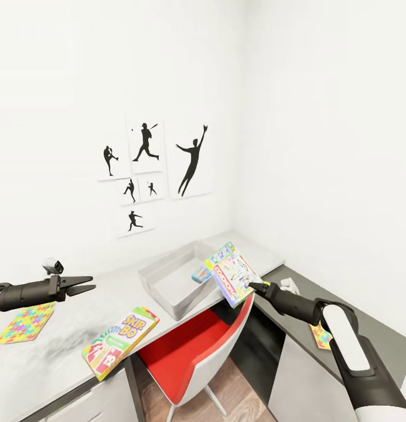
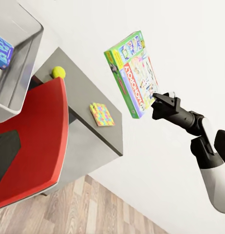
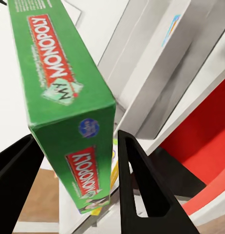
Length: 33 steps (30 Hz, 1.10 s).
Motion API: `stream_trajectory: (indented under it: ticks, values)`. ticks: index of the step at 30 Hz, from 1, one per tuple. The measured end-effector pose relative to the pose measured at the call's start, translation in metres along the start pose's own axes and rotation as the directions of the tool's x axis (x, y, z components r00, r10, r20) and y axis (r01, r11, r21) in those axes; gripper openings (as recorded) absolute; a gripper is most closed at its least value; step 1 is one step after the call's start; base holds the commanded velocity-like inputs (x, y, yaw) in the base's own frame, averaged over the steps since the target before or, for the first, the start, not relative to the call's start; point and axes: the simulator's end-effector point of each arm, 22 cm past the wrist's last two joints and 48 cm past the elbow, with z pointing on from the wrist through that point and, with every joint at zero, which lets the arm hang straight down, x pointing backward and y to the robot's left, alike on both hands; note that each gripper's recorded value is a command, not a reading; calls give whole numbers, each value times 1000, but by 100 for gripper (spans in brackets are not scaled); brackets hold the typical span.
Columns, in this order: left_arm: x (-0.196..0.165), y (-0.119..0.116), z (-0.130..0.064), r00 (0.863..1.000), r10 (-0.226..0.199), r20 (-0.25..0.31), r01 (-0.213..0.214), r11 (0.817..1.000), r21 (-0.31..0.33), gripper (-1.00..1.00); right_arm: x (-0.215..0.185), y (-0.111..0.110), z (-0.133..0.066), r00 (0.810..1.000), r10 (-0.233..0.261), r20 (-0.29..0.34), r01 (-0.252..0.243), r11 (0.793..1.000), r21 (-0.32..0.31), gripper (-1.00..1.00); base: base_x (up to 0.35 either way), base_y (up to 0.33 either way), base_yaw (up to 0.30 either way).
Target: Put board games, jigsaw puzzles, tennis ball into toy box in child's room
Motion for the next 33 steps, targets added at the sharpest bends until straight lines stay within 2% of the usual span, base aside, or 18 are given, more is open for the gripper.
stream_trajectory:
  ticks: [7, 13, 18, 25, 33]
  values:
    - [0, 0, 0, 1000, 0, 0, 0, 1000, 0, 100, 0, 0, 0, 1000, 0, 0, 0, 1000, 0, -100, 13, 0, 85]
    - [0, 0, 0, 1000, 1, -1, -1, 1000, -1, 100, 0, 0, 0, 1000, -3, 0, 3, 1000, 1, -100, 65, 0, 263]
    - [0, 0, 0, 1000, 2, 0, -2, 1000, 0, 100, -7, 15, -4, 999, -32, 20, 32, 999, -21, -100, 11, 0, 284]
    - [0, 0, 0, 1000, 1, 0, -1, 1000, 1, 100, -6, 20, -4, 999, -49, 18, 49, 998, -24, -100, 1, 0, 276]
    - [0, 0, 1, 1000, 1, -1, -1, 1000, 1, 100, -4, 22, -2, 999, -51, 12, 52, 998, -30, -100, 0, 0, 55]
